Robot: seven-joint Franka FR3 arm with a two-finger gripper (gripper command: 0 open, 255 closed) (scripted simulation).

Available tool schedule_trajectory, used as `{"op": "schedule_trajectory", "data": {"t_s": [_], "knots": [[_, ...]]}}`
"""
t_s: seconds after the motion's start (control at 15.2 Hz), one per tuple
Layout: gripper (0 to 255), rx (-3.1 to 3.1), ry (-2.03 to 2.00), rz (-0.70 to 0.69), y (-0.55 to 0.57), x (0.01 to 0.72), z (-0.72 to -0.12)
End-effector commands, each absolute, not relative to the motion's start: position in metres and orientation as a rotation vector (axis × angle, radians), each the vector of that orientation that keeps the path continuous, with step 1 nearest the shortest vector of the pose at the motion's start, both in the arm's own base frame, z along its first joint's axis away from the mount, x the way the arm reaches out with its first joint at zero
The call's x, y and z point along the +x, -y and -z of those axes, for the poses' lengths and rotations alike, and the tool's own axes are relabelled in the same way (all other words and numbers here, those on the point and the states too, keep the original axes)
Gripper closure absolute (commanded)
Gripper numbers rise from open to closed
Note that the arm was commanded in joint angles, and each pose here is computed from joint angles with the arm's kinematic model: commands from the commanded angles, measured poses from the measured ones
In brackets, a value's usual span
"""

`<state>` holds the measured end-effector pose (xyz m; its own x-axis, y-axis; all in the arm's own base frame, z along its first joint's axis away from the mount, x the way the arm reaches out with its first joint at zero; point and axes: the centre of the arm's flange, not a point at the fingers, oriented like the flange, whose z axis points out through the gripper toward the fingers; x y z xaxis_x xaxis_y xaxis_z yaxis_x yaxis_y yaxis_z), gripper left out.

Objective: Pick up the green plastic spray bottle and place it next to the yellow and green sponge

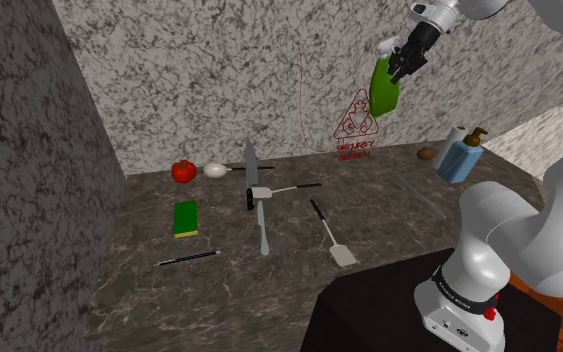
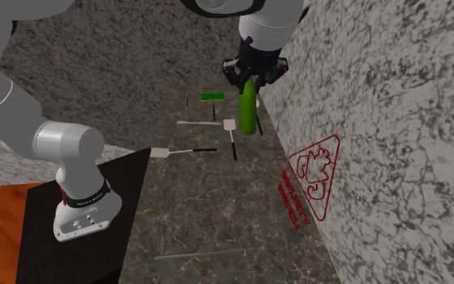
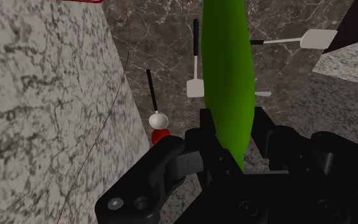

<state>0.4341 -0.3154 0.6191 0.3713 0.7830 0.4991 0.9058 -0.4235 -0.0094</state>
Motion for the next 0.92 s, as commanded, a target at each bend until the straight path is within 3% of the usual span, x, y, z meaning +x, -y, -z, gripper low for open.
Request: {"op": "schedule_trajectory", "data": {"t_s": [0.0,0.86], "knots": [[255,-2.353,1.494,0.621,0.297,0.441,-0.614],[255,-2.353,1.494,0.621,0.138,0.489,-0.570]]}}
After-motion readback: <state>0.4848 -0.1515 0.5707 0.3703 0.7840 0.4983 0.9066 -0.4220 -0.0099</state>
